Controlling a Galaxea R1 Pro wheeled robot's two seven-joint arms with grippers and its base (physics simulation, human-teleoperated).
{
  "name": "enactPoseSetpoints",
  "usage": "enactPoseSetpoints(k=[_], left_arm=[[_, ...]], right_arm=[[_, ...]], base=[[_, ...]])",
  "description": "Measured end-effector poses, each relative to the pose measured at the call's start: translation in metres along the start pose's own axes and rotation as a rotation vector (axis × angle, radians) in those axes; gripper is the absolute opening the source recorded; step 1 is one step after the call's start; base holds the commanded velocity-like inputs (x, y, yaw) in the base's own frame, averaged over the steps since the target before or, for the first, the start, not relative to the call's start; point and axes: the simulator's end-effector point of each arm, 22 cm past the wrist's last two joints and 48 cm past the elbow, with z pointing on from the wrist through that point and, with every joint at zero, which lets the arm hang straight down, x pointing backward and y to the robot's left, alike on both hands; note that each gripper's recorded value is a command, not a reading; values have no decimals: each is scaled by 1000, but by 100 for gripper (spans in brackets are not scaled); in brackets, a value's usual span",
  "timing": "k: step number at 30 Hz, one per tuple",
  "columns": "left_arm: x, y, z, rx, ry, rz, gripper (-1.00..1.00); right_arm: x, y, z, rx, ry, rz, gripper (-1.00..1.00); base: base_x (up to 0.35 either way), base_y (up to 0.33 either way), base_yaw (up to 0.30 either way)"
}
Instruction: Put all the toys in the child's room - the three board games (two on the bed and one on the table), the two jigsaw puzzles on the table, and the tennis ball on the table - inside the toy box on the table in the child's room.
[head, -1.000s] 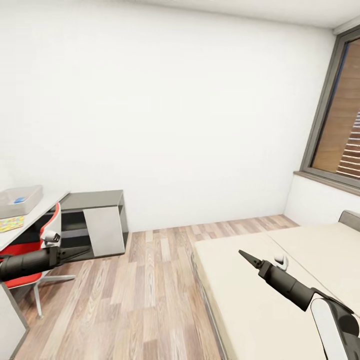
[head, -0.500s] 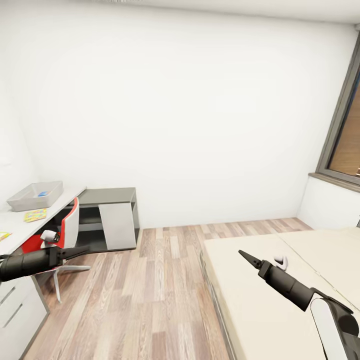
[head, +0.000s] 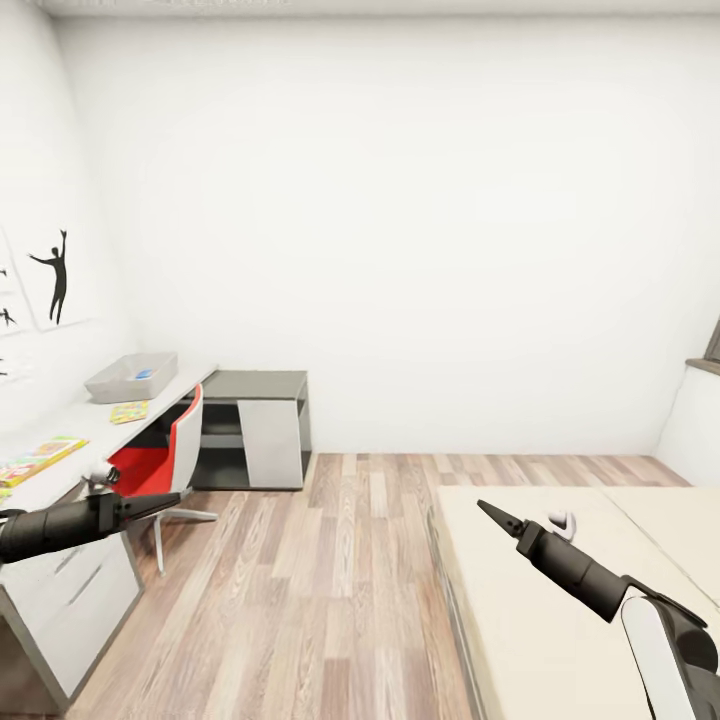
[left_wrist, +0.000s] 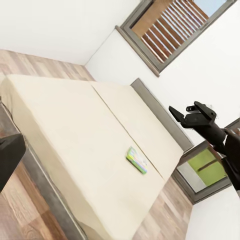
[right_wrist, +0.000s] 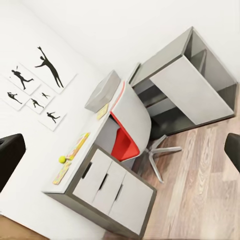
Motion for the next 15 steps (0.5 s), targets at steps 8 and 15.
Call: enactPoseSetpoints(k=[8, 15], left_arm=[[0, 0, 0, 2, 0, 0, 100], [0, 0, 0, 1, -1, 0, 100]], right_arm=[[0, -1, 0, 1, 1, 0, 100], [0, 0, -1, 0, 1, -1, 100]], base=[[-85, -8, 157], [-63, -1, 8]])
